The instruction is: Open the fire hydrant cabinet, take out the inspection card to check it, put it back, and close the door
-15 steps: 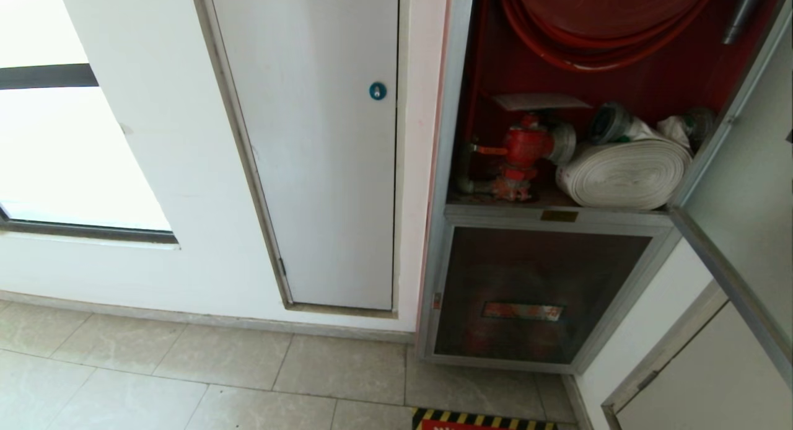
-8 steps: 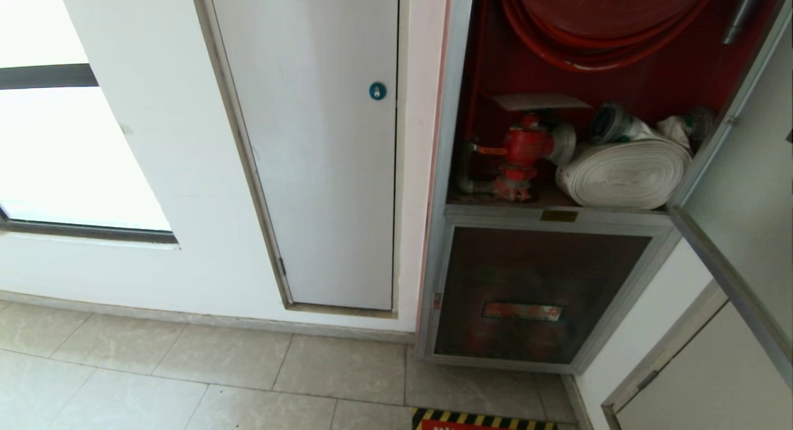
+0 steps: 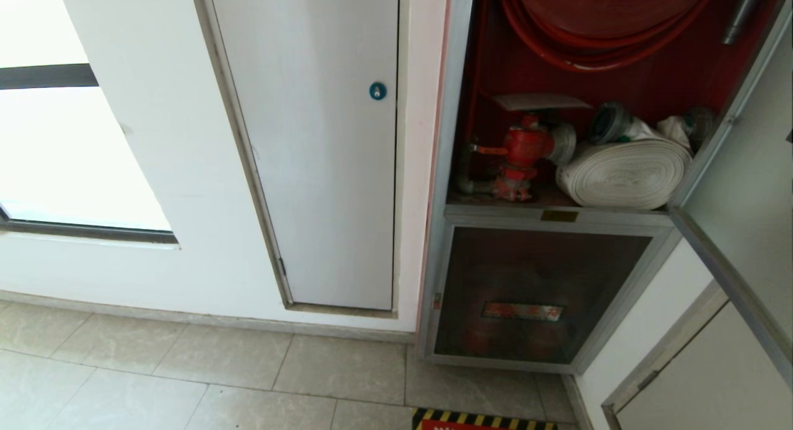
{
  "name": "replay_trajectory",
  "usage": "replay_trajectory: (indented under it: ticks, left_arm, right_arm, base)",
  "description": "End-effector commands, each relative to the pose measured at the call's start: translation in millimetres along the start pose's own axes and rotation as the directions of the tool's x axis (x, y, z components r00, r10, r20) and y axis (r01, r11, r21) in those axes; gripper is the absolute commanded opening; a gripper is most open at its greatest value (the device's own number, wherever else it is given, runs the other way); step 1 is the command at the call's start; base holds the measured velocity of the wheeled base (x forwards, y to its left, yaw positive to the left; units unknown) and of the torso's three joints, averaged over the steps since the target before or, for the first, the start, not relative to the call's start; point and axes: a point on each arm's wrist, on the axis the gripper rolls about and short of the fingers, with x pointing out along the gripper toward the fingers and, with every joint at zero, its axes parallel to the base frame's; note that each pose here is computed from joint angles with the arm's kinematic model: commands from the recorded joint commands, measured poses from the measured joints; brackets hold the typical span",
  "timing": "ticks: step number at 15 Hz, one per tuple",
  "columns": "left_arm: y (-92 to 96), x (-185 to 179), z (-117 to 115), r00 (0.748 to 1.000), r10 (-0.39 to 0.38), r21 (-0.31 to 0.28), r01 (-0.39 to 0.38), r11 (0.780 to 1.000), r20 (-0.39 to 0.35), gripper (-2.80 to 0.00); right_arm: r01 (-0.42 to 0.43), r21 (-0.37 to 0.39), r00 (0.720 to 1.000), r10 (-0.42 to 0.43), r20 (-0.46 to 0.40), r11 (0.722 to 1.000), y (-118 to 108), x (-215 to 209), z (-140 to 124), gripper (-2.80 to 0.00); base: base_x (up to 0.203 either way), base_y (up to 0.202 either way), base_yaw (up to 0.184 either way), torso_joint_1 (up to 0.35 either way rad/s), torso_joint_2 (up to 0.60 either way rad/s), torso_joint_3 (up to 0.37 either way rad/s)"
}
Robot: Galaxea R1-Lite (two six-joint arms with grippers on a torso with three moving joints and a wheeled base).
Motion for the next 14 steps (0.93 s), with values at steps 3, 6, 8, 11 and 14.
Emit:
replay_trajectory:
  ticks: [3, 6, 8, 11, 14]
  left_arm:
    - [0.0, 0, -1, 1.000, 0.000, 0.000, 0.000, 1.000, -0.006, -2.80]
    - [0.0, 0, -1, 1.000, 0.000, 0.000, 0.000, 1.000, -0.006, -2.80]
    - [0.0, 0, -1, 1.000, 0.000, 0.000, 0.000, 1.000, -0.006, -2.80]
    - [0.0, 0, -1, 1.000, 0.000, 0.000, 0.000, 1.000, -0.006, -2.80]
    - [0.0, 0, -1, 1.000, 0.000, 0.000, 0.000, 1.000, -0.006, -2.80]
  right_arm:
    - [0.171, -0.015, 0.985, -0.171, -0.023, 0.985, 7, 25, 34, -2.80]
    - [0.246, 0.000, 0.969, -0.246, -0.016, 0.969, 12, 41, 58, -2.80]
    - [0.300, 0.025, 0.954, -0.300, -0.002, 0.954, 16, 52, 79, -2.80]
    - [0.411, 0.044, 0.911, -0.412, 0.017, 0.911, 16, 61, 98, -2.80]
    - [0.494, 0.053, 0.868, -0.496, 0.032, 0.868, 14, 69, 103, -2.80]
  base:
    - [0.000, 0.000, 0.000, 0.000, 0.00, 0.000]
    - [0.000, 0.000, 0.000, 0.000, 0.00, 0.000]
    - [0.000, 0.000, 0.000, 0.000, 0.00, 0.000]
    - [0.000, 0.000, 0.000, 0.000, 0.00, 0.000]
    - [0.000, 0.000, 0.000, 0.000, 0.00, 0.000]
